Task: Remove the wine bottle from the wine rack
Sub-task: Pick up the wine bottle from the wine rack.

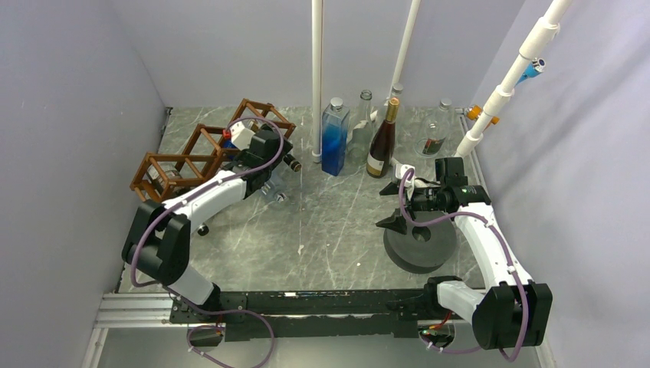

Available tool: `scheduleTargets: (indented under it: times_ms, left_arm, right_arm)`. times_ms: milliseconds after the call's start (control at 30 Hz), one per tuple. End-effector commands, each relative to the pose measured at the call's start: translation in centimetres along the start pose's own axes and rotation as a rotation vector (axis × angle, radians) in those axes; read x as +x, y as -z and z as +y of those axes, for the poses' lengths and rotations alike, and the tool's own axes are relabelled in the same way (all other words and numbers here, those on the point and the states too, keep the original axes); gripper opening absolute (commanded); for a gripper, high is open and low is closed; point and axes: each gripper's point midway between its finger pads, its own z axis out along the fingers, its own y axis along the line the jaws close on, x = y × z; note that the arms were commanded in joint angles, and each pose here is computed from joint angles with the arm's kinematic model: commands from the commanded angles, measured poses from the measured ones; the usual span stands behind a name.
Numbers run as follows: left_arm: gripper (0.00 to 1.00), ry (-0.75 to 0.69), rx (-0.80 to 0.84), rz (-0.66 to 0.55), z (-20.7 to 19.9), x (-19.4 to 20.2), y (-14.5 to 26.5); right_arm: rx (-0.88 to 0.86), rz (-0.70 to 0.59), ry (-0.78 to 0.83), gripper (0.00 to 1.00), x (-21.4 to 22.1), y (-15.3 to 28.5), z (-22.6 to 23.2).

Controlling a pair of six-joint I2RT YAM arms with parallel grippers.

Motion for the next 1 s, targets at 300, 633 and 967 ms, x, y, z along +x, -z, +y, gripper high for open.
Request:
scheduleTargets:
  times_ms: [300, 633, 967]
  left_arm:
    - [1.0, 0.146, 0.079, -0.118, -3.5, -3.1, -0.8]
    - [1.0, 0.229, 0.071, -0.138, -3.0, -3.0, -2.0]
    - [0.93, 0.288, 0.063, -0.126, -2.9, -2.4, -3.3]
  right_arm:
    - [-0.014, -0.041, 0.041, 1.0, -1.3, 0.1, 0.0]
    - [-0.016, -0.042, 0.042, 1.0, -1.3, 0.2, 0.0]
    - [-0.017, -0.042, 0.04, 1.0, -1.3, 0.2, 0.0]
